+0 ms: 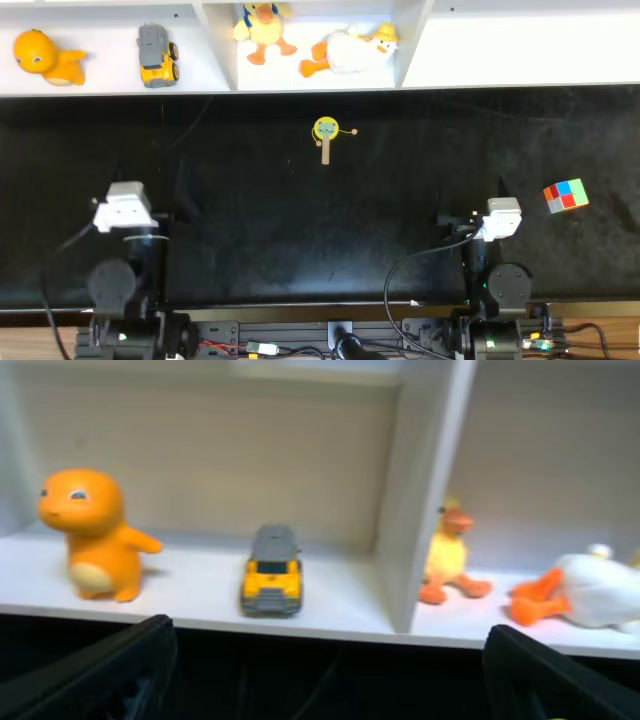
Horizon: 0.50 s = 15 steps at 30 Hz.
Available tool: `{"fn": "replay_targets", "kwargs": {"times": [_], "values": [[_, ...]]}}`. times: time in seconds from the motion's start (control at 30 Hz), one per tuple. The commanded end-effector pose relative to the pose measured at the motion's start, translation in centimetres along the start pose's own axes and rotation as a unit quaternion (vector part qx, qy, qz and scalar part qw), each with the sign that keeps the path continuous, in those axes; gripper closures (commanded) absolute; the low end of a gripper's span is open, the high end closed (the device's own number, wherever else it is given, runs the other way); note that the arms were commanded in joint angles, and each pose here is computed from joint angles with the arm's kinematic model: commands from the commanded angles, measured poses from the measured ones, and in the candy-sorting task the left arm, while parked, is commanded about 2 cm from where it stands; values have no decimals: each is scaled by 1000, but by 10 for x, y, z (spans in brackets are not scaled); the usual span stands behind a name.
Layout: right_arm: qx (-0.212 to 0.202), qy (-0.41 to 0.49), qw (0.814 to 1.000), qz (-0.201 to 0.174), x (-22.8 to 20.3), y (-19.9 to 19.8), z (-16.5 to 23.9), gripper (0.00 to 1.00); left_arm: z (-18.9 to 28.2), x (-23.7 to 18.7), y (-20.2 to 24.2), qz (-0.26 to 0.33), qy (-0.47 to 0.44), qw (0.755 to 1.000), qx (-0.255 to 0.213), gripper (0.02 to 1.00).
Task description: Store Toys
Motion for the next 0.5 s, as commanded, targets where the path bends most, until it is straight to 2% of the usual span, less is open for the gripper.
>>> {"fn": "replay_targets", "kwargs": {"times": [0.03, 0.33, 0.5], "values": [[5, -1, 1000, -2, -3, 2, 0, 7, 6, -17, 6, -4, -7, 1000, 20, 20], [5, -1, 1000, -2, -3, 2, 0, 7, 17, -48, 15, -7, 14, 999, 32, 20], [5, -1, 1000, -2, -3, 2, 0, 5, 21, -65, 28, -15, 61, 995, 73, 20]]}}
Point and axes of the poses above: each gripper's point midway between its finger pads, its own z axis back along the fingers, its own y axis along the line the jaws close on, x = y × z, the point moved 7 cm from there along z, back along the fingers, and after that the axes turned 8 degrees about z, right-handed, at the moved point
